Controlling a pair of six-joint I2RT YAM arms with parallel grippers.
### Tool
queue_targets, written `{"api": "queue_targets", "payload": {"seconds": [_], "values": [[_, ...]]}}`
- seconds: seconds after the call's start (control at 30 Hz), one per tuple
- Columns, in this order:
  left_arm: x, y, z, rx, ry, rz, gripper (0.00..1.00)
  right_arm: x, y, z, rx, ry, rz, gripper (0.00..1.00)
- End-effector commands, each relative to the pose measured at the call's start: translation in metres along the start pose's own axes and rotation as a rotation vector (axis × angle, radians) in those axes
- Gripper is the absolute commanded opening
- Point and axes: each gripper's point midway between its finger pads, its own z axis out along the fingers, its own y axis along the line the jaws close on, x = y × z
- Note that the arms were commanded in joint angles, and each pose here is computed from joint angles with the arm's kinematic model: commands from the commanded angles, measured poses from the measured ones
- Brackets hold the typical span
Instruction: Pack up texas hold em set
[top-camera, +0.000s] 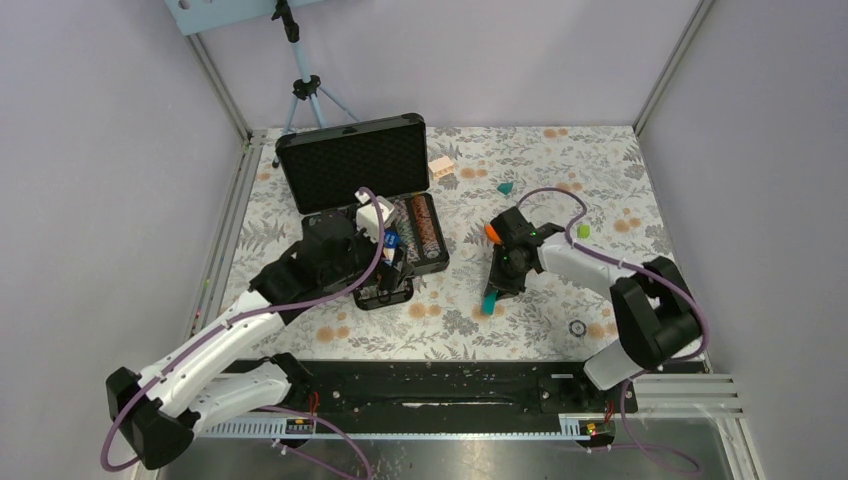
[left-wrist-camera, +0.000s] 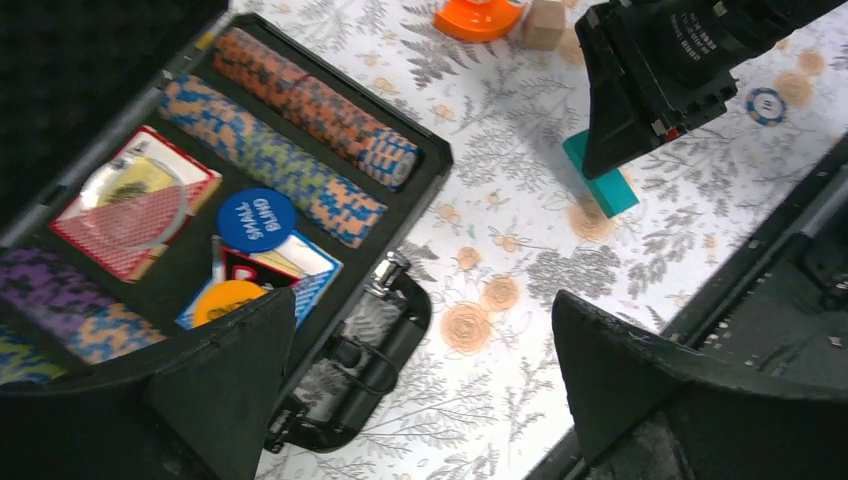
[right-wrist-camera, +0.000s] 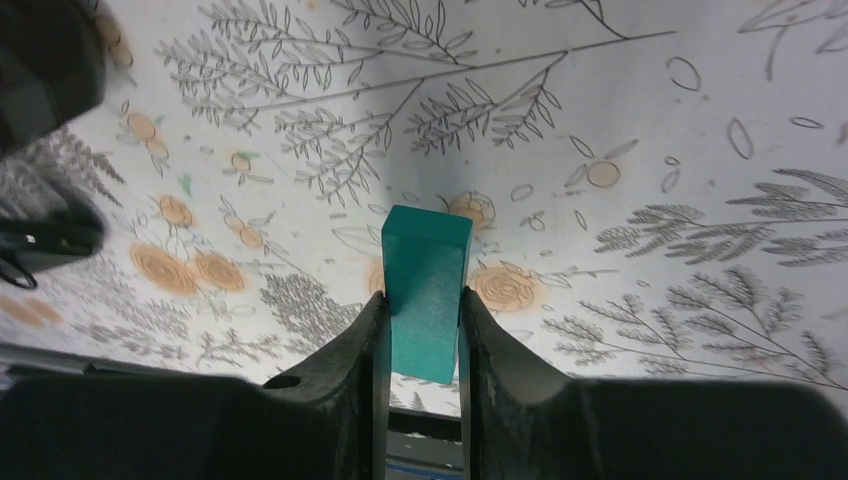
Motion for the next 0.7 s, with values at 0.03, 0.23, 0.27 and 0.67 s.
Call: {"api": "queue_targets", "payload": {"seconds": [0.03,0.23,0.27,0.67], "values": [[-0.024,-0.035,0.001,0.167,-0.02,-0.146,0.99,-0.008,0.002,-0.03,-0.075,-0.094,-0.151,0.0],[-0.034,-0.057,-0.005,0.287,-0.212,-0.386,0.99,-0.018,0.012,-0.063,-0.054,-0.142,0.106,0.0],[-0.041,-0.058,-0.009,0.303,-0.279,-0.404,0.99,-0.018,0.02,-0.069,-0.082,-0.138,0.167,0.0],[-0.054,-0.099,-0.007,0.535,-0.315,-0.618,0.95,-0.032,0.068,-0.151,-0.452,-0.29,0.425,0.0]]}}
